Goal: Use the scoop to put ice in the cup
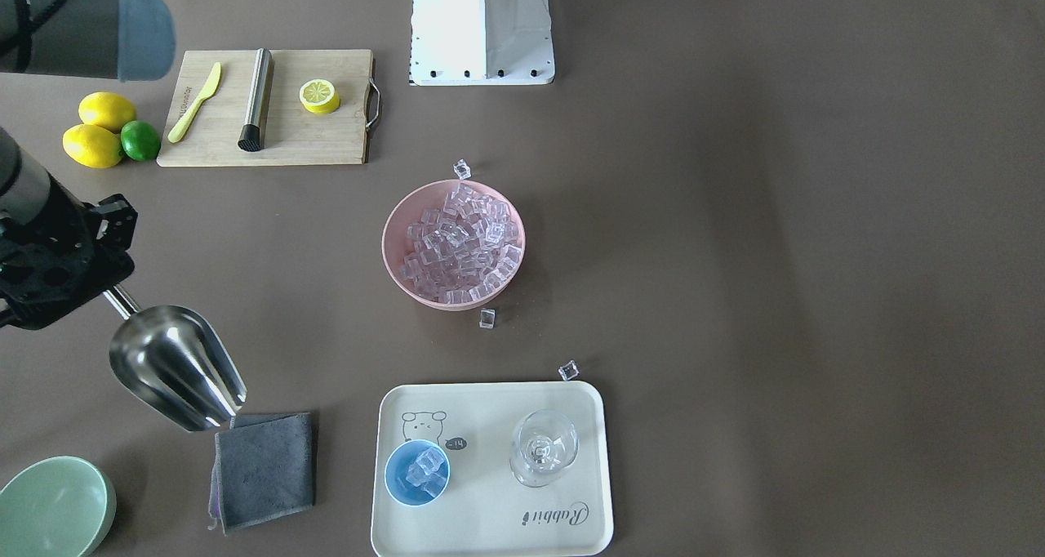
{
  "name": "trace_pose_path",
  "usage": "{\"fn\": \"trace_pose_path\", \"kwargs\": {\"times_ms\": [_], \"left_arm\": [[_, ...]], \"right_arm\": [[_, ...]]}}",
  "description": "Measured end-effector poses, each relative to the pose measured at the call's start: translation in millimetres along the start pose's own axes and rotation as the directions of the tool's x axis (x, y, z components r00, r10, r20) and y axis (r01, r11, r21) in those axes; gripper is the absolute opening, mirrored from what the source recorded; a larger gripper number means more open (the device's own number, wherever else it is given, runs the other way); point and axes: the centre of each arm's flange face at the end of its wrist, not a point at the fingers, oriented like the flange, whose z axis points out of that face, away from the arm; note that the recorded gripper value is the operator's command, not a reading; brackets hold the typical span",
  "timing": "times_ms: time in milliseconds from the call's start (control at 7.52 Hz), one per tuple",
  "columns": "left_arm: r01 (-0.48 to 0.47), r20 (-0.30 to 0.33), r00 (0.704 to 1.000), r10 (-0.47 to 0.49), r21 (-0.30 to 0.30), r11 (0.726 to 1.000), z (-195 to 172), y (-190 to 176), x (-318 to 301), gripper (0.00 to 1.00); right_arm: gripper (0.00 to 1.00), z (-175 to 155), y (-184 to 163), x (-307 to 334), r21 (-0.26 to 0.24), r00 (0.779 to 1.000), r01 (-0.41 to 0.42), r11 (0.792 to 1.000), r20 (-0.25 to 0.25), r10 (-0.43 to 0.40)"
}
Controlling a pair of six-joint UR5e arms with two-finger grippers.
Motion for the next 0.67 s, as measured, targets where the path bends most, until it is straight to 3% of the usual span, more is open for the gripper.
{"fn": "trace_pose_path", "kwargs": {"times_ms": [399, 665], "left_arm": [[-0.019, -0.029, 0.999, 0.018, -0.02, 1.0, -8, -8, 26, 0.99], [-0.031, -0.13, 0.991, 0.033, 0.014, 0.999, -17, -13, 45, 0.99]], "right_arm": [[0.0, 58, 132, 63, 0.02, 0.98, -0.2, 0.98, 0.008, 0.2], [0.0, 100, 199, 100, 0.011, 0.935, -0.356, 0.934, 0.006, 0.356]]}}
